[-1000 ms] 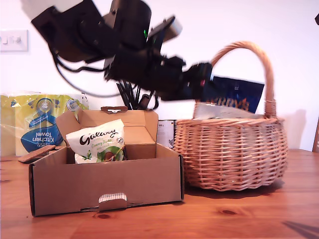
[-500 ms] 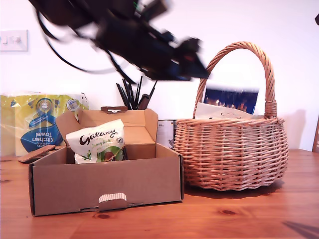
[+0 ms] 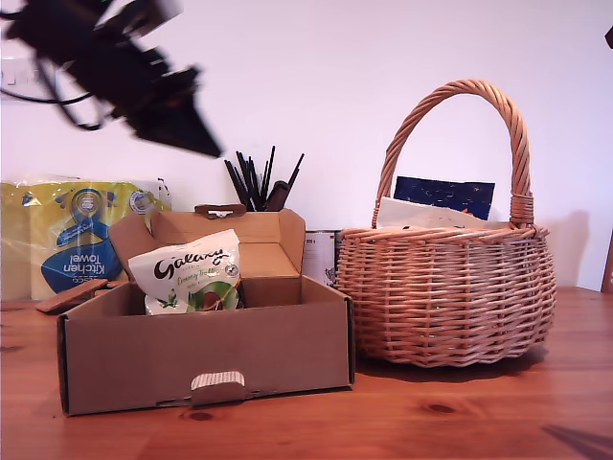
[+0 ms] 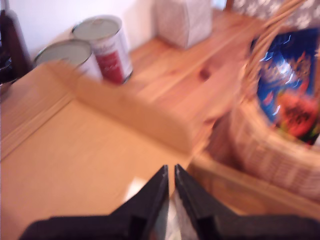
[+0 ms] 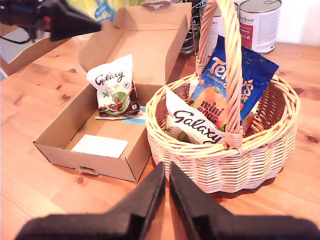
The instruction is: Move the bags of Easter eggs from the cardboard box on the left into the woven basket on the right side.
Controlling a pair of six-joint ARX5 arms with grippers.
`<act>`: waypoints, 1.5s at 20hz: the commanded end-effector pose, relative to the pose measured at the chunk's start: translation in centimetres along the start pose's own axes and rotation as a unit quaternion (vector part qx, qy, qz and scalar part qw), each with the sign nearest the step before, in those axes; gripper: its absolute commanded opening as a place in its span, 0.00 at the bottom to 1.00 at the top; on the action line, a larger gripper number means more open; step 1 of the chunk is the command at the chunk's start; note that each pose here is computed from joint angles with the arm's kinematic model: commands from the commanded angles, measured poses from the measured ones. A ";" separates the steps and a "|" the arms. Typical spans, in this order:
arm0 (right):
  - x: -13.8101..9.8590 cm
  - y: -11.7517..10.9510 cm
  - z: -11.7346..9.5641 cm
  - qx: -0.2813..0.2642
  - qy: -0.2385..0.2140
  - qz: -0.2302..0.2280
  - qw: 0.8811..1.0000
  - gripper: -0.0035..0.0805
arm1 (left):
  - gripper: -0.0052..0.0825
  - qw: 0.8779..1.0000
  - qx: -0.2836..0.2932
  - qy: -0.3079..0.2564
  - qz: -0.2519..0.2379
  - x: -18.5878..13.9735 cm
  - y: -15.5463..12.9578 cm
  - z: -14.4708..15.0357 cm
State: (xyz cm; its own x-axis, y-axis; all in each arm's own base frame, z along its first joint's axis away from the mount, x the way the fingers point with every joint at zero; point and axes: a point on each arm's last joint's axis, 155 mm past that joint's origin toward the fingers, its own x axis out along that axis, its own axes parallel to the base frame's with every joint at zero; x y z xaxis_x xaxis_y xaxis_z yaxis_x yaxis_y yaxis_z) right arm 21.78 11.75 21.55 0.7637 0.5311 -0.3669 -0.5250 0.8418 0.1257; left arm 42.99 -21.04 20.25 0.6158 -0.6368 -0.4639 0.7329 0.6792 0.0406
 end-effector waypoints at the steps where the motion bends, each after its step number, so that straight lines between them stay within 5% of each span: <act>1: 0.3 0.0 -0.5 0.000 0.005 0.002 1.000 0.03 | 0.04 1.000 0.009 0.013 -0.026 -0.3 -0.7 -1.6; 3: 0.3 0.0 -0.5 0.000 0.005 0.002 1.000 0.03 | 0.08 0.998 0.045 0.024 -0.033 -0.6 -0.5 -2.5; 4: 0.3 0.0 -0.5 0.000 0.005 0.002 1.000 0.03 | 0.25 0.996 0.076 0.023 -0.032 -0.6 -0.4 -2.5; 6: 0.3 0.0 -0.5 0.000 0.005 0.002 1.000 0.03 | 0.75 0.991 0.133 0.008 -0.004 -0.5 0.7 -1.6; 7: 0.3 0.0 -0.5 0.000 0.005 0.002 1.000 0.03 | 0.85 0.989 0.147 -0.004 0.006 -0.5 1.0 -0.8; 10: 0.3 0.0 -0.4 0.000 0.003 0.002 1.000 0.03 | 0.85 0.985 0.166 -0.031 0.015 -0.1 1.5 0.7; 21: 0.1 2.9 -0.6 -0.033 0.005 0.073 0.997 0.03 | 0.79 0.989 0.114 0.080 -0.045 4.6 1.6 -7.4; 30: 0.1 3.0 -0.6 -0.033 0.005 0.075 0.997 0.03 | 0.79 0.985 0.129 0.108 -0.024 5.0 2.7 -8.3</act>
State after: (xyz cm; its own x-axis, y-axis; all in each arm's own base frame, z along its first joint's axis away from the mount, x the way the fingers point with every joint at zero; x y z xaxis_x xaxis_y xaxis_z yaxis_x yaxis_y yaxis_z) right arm 20.17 14.14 21.88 0.6805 0.6441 -0.3495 -0.6508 0.7504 0.1156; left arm 45.80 -19.26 11.90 0.5408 -0.5556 -0.6315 0.8169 0.5258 0.2370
